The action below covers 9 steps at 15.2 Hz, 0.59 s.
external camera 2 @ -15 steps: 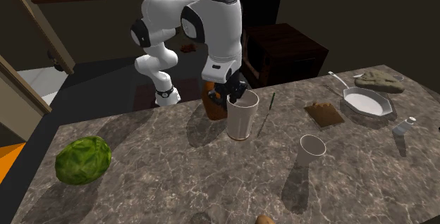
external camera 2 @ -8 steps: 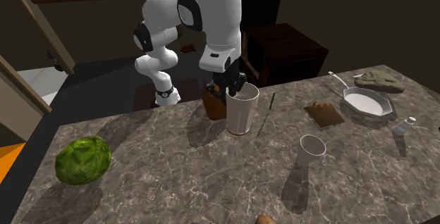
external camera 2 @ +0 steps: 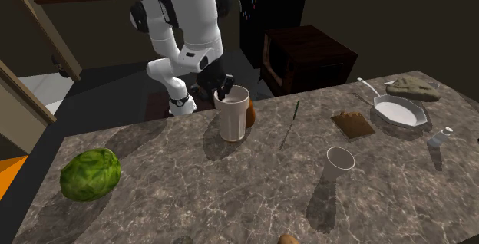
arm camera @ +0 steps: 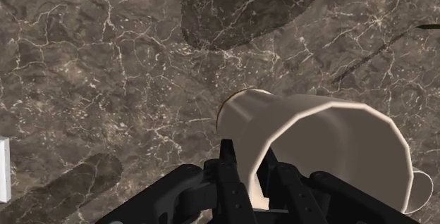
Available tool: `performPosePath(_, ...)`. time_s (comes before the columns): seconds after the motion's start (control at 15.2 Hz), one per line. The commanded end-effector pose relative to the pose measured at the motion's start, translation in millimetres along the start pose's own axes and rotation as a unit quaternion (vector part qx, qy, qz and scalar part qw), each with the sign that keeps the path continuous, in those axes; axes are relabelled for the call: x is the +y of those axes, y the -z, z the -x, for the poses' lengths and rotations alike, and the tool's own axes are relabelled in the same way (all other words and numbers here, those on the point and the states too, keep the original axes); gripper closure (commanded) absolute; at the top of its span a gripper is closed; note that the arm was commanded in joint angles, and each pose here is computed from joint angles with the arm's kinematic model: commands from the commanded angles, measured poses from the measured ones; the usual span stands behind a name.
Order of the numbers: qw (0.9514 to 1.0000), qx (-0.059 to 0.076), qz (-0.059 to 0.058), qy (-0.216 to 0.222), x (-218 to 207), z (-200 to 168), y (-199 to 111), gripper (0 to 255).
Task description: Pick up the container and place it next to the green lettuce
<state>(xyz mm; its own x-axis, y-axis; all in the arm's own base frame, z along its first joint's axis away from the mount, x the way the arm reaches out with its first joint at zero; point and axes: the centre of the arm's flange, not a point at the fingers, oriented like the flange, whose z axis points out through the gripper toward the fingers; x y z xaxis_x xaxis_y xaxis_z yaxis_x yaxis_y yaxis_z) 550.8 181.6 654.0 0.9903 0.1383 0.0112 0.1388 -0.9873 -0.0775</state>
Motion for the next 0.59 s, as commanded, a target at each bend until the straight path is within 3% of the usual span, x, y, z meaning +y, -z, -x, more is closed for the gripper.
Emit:
performPosePath(0.0,1.0000,0.000,0.000,0.001,22.2,14.5,3.5,255)
performPosePath(0.53,1.0000,0.000,0.000,0.001,109.4,73.5,11.1,255)
